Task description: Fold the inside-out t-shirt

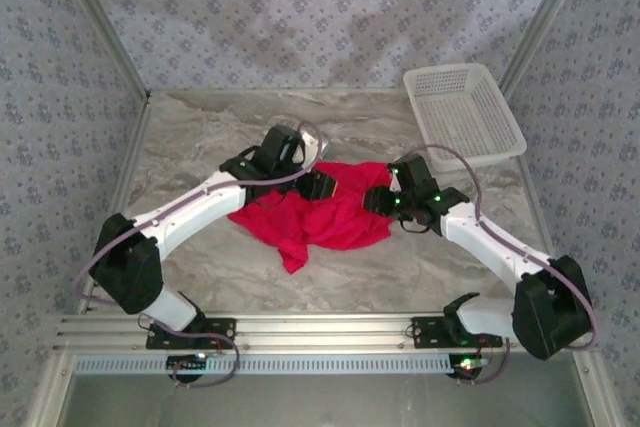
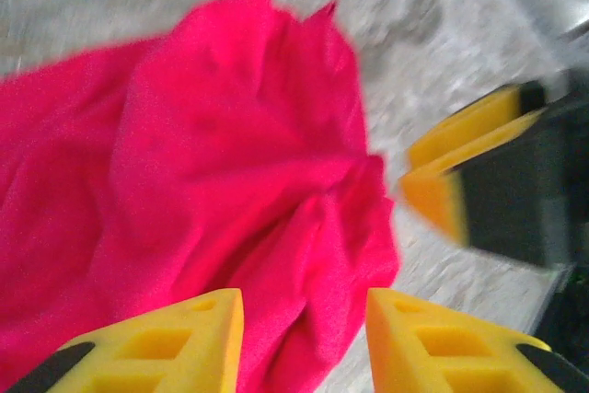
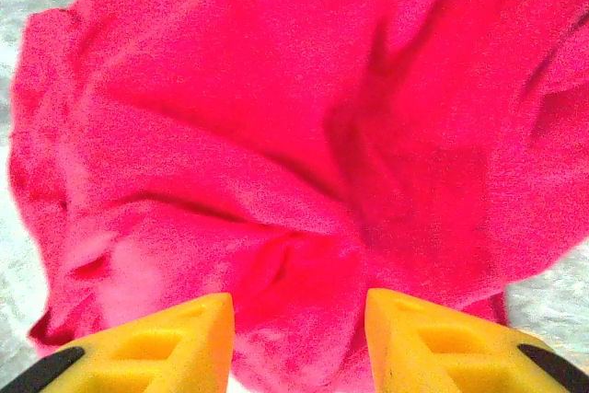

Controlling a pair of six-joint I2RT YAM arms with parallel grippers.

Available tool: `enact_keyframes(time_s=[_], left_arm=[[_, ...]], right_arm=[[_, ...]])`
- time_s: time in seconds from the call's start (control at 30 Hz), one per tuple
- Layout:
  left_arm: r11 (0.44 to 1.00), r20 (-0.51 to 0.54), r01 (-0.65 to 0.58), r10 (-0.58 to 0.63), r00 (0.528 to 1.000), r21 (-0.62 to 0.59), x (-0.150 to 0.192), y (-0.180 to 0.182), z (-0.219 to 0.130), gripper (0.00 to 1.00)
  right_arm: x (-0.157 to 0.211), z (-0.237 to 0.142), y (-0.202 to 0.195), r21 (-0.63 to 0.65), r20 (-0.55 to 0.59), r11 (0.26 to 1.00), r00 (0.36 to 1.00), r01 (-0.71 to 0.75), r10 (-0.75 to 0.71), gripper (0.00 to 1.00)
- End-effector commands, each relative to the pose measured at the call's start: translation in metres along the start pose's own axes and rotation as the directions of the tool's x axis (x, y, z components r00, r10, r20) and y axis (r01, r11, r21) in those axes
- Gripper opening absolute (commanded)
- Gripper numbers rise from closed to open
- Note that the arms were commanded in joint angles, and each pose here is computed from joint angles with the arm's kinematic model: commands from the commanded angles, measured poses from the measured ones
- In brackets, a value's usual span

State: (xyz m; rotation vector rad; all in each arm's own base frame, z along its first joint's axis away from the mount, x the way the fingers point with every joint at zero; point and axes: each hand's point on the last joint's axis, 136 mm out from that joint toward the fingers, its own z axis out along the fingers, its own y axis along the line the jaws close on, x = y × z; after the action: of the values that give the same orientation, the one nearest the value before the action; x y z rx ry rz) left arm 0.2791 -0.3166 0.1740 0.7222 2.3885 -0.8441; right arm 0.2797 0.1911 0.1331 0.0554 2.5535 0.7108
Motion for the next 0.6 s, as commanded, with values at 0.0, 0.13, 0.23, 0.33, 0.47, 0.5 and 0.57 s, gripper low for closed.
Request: enact_keyframes(time_s=[0.0,0.13,0.23,0.33,0.47,0.5,0.57], left_arm=[[0.998,-0.040,0.038,-0.041,0.998,-0.059,0.027,0.016,-0.002,0.46],[0.997,-0.030,0.062,-0.063,0.998,-0.042,0.034,0.020,0.013,0.52],[0.997,-0.011,0.062,-0.062,0.998,-0.037,0.027,0.023,0.025,0.52],[0.997,-0.006,0.066,-0.066,0.998,-0.037,0.022,0.027,0.037,0.49],[0.997,-0.035,0.076,-0.077,0.996,-0.032,0.024,0.030,0.051,0.40],[0.997,-0.043,0.075,-0.076,0.996,-0.034,0.025,0.031,0.053,0.39],[0.997,-0.051,0.074,-0.076,0.996,-0.038,0.027,0.033,0.055,0.33]], right_arm=[[0.001,-0.006,0.013,-0.021,-0.012,1.000,1.000,-0.002,0.002,0.40],[0.000,-0.006,0.027,-0.057,-0.009,0.998,1.000,0.013,-0.014,0.38],[0.001,-0.006,0.040,-0.072,-0.023,0.996,0.999,0.044,-0.046,0.38],[0.007,0.000,0.046,-0.068,-0.045,0.996,0.997,0.065,-0.068,0.38],[0.016,0.010,0.050,-0.069,-0.071,0.996,0.996,0.058,-0.063,0.42],[0.018,0.013,0.051,-0.068,-0.075,0.996,0.995,0.056,-0.061,0.44],[0.019,0.018,0.051,-0.058,-0.084,0.997,0.995,0.051,-0.055,0.47]])
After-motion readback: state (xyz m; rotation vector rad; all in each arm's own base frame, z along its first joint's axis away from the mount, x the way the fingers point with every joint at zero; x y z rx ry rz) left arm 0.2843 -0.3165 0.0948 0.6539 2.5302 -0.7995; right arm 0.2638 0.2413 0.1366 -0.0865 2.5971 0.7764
